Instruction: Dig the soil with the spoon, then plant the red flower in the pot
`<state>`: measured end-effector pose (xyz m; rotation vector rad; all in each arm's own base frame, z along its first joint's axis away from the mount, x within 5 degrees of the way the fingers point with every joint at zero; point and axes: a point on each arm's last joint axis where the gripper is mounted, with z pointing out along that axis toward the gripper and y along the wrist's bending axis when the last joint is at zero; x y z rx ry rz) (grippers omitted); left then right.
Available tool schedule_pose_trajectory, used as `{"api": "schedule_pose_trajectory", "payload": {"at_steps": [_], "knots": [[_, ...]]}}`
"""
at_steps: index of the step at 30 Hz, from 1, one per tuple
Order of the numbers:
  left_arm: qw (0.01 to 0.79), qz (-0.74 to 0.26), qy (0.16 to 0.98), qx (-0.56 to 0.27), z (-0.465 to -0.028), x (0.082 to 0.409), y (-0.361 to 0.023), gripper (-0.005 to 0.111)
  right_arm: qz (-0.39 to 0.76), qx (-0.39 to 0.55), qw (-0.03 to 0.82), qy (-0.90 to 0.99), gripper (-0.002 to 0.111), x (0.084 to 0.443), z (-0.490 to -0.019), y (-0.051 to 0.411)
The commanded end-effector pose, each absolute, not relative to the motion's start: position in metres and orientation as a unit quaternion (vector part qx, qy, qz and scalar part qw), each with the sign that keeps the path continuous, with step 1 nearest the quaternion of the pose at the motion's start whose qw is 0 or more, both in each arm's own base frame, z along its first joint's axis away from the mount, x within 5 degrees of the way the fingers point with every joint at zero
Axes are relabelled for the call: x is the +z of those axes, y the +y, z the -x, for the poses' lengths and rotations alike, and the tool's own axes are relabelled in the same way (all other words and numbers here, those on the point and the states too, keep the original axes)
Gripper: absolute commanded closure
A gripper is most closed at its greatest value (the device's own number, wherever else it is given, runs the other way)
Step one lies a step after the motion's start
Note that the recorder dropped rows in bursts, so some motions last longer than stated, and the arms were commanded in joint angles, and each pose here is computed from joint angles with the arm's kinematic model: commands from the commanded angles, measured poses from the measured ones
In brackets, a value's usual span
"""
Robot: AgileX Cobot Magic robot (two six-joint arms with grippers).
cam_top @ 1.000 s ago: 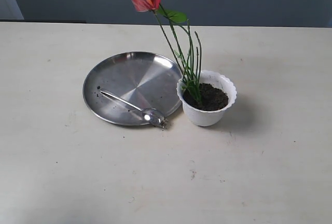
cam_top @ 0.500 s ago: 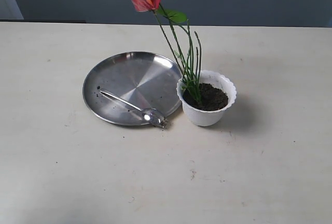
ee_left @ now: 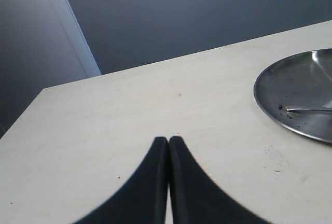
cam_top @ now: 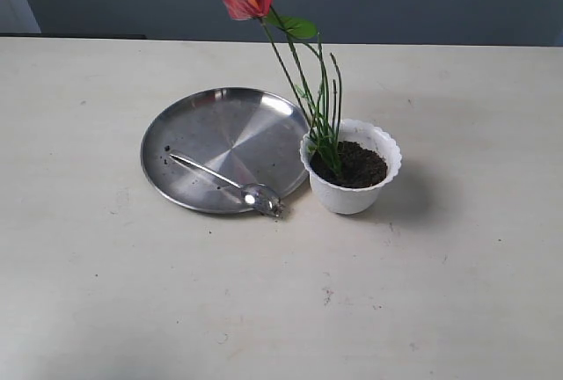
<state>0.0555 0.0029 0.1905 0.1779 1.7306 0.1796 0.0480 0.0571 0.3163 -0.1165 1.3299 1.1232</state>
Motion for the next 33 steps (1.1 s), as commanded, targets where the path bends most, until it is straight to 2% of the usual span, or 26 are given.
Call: {"api": "schedule_pose_trajectory", "payload": {"at_steps": [1, 7, 12, 16, 20, 23, 26, 27, 28, 29, 33], "knots": [[0.647, -0.075, 0.755, 0.076, -0.055, 0.192, 0.003, 0.106, 0.015, 0.515, 0.604, 0.608, 0.108, 0.286, -0.050, 0.057], [0.647, -0.075, 0.755, 0.076, -0.055, 0.192, 0.003, 0.106, 0.005, 0.536, 0.592, 0.601, 0.108, 0.274, -0.047, 0.058], [0.647, -0.075, 0.755, 0.076, -0.055, 0.192, 0.003, 0.106, -0.050, 0.551, 0.594, 0.584, 0.108, 0.253, -0.046, 0.051], [0.647, -0.075, 0.755, 0.076, -0.055, 0.192, 0.003, 0.106, -0.036, 0.525, 0.660, 0.536, 0.108, 0.248, -0.044, 0.045], [0.647, -0.075, 0.755, 0.076, -0.055, 0.192, 0.003, 0.106, 0.018, 0.425, 0.755, 0.499, 0.108, 0.255, -0.042, 0.038], [0.647, -0.075, 0.755, 0.076, -0.055, 0.192, 0.003, 0.106, 0.019, 0.331, 0.796, 0.507, 0.108, 0.253, -0.047, 0.029], [0.647, -0.075, 0.755, 0.076, -0.055, 0.192, 0.003, 0.106, -0.072, 0.301, 0.770, 0.558, 0.108, 0.242, -0.057, 0.016], [0.647, -0.075, 0.755, 0.076, -0.055, 0.192, 0.003, 0.106, -0.125, 0.276, 0.727, 0.616, 0.108, 0.228, -0.063, 0.010], [0.647, -0.075, 0.755, 0.076, -0.055, 0.192, 0.003, 0.106, -0.126, 0.257, 0.707, 0.646, 0.108, 0.221, -0.064, 0.010], [0.647, -0.075, 0.755, 0.076, -0.055, 0.192, 0.003, 0.106, -0.065, 0.188, 0.689, 0.697, 0.108, 0.210, -0.062, 0.011], [0.647, -0.075, 0.755, 0.076, -0.055, 0.192, 0.003, 0.106, 0.008, 0.111, 0.694, 0.712, 0.108, 0.204, -0.056, 0.009]]}}
